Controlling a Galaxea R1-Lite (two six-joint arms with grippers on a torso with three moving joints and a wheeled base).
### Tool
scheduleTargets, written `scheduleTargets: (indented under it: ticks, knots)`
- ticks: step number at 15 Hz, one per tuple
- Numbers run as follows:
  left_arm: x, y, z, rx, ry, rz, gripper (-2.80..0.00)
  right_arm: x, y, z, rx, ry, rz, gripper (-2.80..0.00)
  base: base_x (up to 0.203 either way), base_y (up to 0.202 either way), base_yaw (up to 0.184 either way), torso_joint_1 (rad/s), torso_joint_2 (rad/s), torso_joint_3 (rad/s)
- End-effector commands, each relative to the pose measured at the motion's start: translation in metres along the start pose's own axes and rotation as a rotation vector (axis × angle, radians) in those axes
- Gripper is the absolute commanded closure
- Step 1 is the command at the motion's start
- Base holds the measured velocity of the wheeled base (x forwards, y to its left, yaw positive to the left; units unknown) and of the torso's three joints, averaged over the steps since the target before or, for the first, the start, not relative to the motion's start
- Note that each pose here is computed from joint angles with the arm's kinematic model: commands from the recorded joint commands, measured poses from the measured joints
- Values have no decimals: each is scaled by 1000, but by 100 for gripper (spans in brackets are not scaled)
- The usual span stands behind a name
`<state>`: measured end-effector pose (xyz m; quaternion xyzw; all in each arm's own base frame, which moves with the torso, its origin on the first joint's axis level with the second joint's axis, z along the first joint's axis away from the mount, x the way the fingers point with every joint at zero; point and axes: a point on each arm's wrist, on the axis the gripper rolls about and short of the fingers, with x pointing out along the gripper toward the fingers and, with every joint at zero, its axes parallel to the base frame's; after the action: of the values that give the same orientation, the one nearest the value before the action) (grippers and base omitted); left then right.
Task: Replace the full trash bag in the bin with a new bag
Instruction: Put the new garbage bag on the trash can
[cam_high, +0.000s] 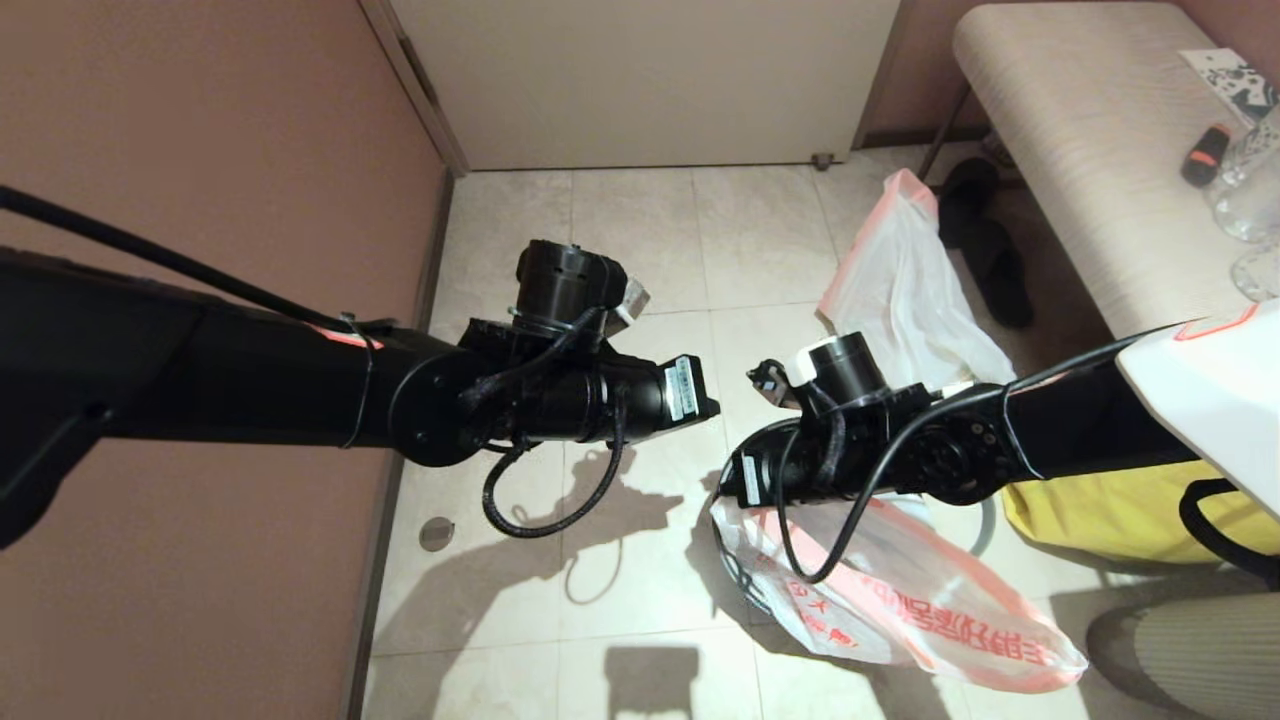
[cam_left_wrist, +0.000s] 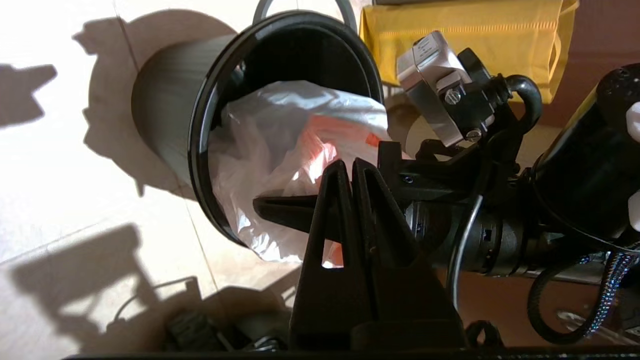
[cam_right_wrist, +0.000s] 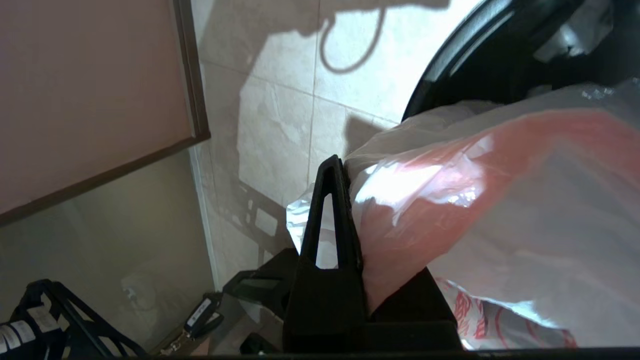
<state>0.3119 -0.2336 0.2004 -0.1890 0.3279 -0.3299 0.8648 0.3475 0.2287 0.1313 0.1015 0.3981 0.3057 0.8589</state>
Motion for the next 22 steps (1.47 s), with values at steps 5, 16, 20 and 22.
scheduleTargets:
  ticks: [5, 16, 20, 22]
  knots:
    - [1, 4, 34, -29, 18, -27, 0, -18, -6, 4, -6, -56, 29, 0, 0, 0, 0, 0, 0, 0]
    - [7, 19, 47, -115, 103, 35, 0, -80, -5, 22, -93, -122, -6, -280, 0, 0, 0, 0, 0, 0]
    - [11, 19, 43, -118, 117, 36, 0, -124, -18, 33, -66, -186, -52, -111, 0, 0, 0, 0, 0, 0]
    - [9, 17, 45, -113, 111, 34, 0, -123, -29, 33, -53, -186, -74, 0, 0, 0, 0, 0, 0, 0]
